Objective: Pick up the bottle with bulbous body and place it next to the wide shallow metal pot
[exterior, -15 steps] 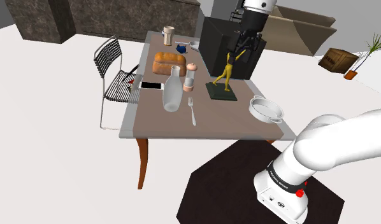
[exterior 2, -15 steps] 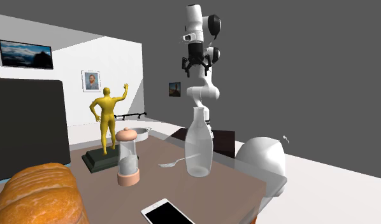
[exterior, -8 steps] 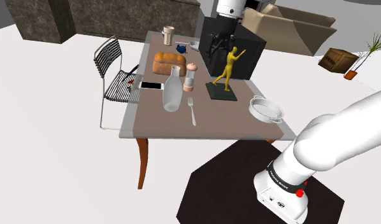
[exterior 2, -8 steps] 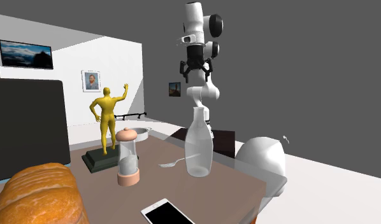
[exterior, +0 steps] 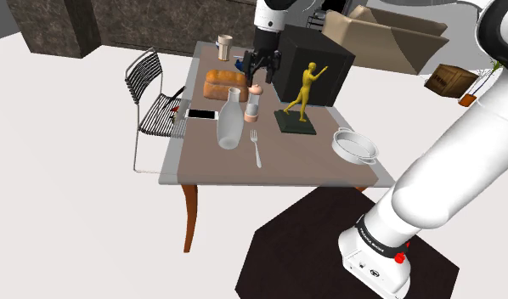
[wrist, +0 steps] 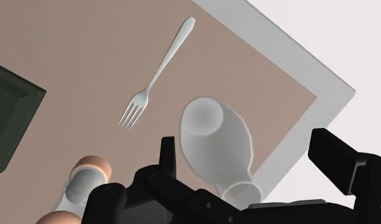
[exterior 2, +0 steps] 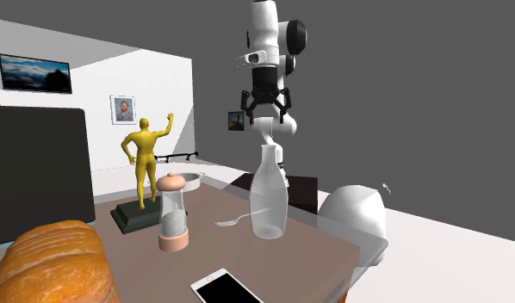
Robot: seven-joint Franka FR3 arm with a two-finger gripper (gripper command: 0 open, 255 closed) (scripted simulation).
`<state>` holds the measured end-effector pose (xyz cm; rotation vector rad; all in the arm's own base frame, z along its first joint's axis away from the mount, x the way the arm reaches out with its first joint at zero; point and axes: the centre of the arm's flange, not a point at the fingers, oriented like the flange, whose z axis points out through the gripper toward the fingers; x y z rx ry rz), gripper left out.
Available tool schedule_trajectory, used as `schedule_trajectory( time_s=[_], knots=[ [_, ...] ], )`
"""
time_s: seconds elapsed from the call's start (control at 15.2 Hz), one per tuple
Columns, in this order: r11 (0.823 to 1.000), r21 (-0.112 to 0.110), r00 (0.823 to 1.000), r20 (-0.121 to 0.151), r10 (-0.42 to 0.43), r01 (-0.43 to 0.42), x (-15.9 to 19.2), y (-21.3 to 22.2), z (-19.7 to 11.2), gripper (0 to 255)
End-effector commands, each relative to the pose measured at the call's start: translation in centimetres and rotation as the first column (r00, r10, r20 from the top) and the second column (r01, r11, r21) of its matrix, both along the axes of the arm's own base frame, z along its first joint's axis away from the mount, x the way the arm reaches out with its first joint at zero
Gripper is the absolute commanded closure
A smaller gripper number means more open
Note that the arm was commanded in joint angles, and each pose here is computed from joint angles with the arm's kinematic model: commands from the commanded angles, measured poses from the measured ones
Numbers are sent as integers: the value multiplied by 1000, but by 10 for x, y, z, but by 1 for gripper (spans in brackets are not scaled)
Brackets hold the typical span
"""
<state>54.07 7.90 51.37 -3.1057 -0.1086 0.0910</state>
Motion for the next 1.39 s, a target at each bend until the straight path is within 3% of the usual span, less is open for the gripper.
schedule_trajectory(
  time_s=[0.0,0.4,0.92,1.32],
  knots=[
    [1000,-4,1000,-1,10,-10,23,7,-10,0],
    [999,-15,999,-3,38,-38,94,28,-42,0],
    [999,-15,999,-4,39,-39,93,29,-83,0],
    [999,-15,999,-4,39,-39,93,29,-83,0]
  ],
)
